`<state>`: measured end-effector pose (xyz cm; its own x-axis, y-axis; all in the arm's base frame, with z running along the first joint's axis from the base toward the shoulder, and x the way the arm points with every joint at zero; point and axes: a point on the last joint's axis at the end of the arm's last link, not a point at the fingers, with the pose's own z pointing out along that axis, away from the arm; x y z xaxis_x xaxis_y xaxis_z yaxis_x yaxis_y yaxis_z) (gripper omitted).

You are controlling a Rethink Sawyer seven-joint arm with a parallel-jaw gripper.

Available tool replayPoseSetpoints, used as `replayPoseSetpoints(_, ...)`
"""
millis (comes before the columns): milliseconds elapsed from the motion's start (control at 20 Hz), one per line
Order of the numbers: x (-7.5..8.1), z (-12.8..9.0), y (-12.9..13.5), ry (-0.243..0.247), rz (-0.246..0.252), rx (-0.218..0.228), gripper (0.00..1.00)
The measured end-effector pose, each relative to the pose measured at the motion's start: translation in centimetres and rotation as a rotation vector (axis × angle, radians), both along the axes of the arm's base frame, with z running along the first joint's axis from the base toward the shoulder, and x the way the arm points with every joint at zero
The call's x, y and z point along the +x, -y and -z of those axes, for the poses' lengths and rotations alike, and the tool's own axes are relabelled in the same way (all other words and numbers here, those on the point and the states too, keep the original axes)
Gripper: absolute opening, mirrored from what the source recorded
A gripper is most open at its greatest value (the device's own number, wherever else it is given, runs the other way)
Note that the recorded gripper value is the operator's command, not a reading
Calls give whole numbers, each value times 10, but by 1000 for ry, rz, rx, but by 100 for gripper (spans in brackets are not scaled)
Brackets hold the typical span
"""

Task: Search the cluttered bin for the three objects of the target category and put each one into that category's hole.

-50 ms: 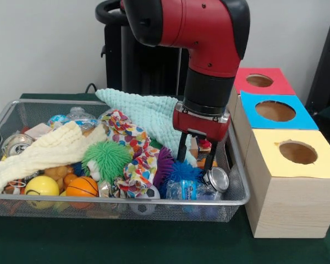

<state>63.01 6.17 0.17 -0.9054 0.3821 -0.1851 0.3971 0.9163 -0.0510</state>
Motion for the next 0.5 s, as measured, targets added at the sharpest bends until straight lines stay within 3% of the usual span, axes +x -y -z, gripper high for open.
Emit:
replayPoseSetpoints(200,0,1,-9,-23,84,52,100)
replayPoseSetpoints(500,-28,5,-44,-92,151,91,100)
